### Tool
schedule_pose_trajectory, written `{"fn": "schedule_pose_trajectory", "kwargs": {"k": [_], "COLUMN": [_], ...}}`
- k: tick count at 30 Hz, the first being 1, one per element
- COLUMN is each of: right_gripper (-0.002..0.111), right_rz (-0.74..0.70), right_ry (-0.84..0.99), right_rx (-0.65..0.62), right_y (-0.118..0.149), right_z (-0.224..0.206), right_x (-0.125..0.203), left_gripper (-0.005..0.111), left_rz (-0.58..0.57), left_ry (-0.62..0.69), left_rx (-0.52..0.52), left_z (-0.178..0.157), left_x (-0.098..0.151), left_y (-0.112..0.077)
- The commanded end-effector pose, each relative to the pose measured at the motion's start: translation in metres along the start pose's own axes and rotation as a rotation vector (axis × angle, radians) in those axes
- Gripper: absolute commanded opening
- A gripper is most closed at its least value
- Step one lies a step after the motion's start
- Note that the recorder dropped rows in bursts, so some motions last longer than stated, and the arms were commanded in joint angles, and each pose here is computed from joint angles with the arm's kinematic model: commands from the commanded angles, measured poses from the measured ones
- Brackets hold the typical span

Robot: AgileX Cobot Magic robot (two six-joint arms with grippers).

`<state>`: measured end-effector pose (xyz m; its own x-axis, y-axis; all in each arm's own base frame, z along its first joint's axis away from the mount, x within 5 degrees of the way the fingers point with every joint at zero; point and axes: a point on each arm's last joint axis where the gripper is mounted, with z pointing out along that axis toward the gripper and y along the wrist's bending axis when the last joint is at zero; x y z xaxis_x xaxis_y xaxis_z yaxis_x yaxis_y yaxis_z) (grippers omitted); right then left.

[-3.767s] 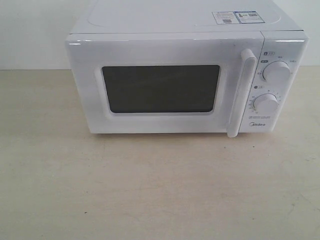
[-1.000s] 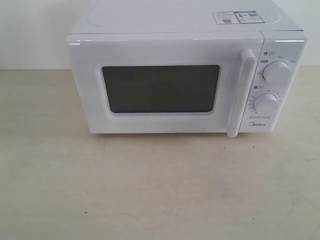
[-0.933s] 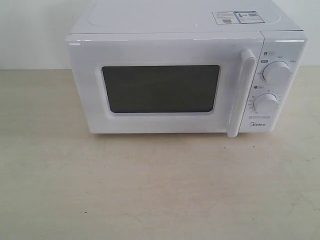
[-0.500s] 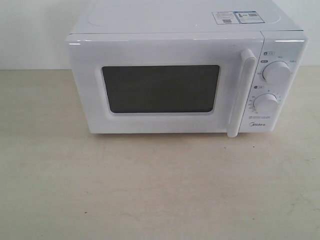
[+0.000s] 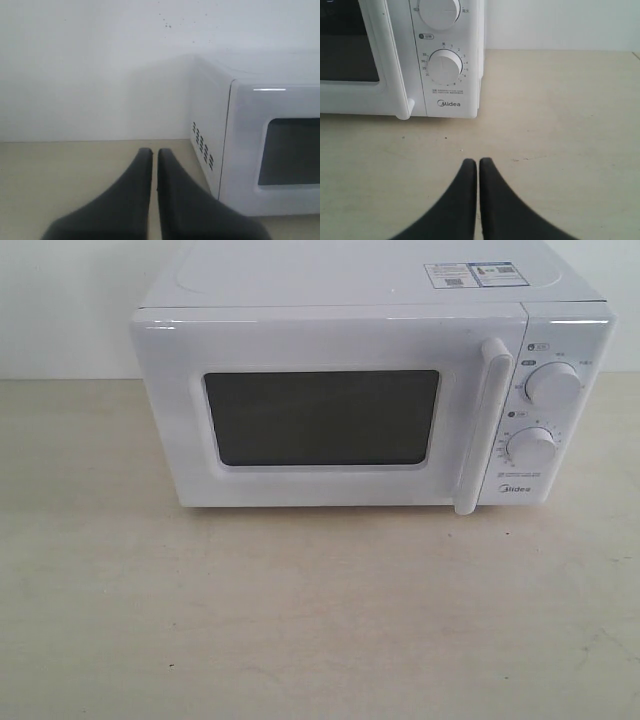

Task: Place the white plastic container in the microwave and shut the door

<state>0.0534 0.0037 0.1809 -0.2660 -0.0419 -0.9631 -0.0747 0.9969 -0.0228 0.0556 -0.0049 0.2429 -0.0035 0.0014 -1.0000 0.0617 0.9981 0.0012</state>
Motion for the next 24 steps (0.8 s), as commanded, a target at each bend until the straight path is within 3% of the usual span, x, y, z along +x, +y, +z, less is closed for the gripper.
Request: {"fn": "schedule_pose_trajectory", "kwargs": {"k": [1, 12, 18, 24], "right_gripper": [0.0, 0.0, 0.0, 0.0], "right_rz": [-0.009, -0.009, -0.009, -0.009], "right_ry": [-0.011, -0.011, -0.011, -0.013], "right_rx": [0.001, 0.001, 0.001, 0.001], "right_y": [0.0, 0.0, 0.0, 0.0], "right_z": [0.0, 0.0, 0.0, 0.0], "right_x": [-0.001, -0.001, -0.001, -0.001], "left_gripper": [0.004, 0.004, 0.004, 0.004], "left_rz": [0.008, 0.061, -0.035, -0.103], "left_ry": [-0.015, 0.121, 0.213, 0.224], "left_rx": [-0.027, -0.006, 0.006, -0.01], "left_z": [0.002, 0.003, 0.001, 0.001], "left_x": [0.029, 0.048, 0.056, 0.057], "left_y": [0.002, 0.001, -0.001, 0.0]}}
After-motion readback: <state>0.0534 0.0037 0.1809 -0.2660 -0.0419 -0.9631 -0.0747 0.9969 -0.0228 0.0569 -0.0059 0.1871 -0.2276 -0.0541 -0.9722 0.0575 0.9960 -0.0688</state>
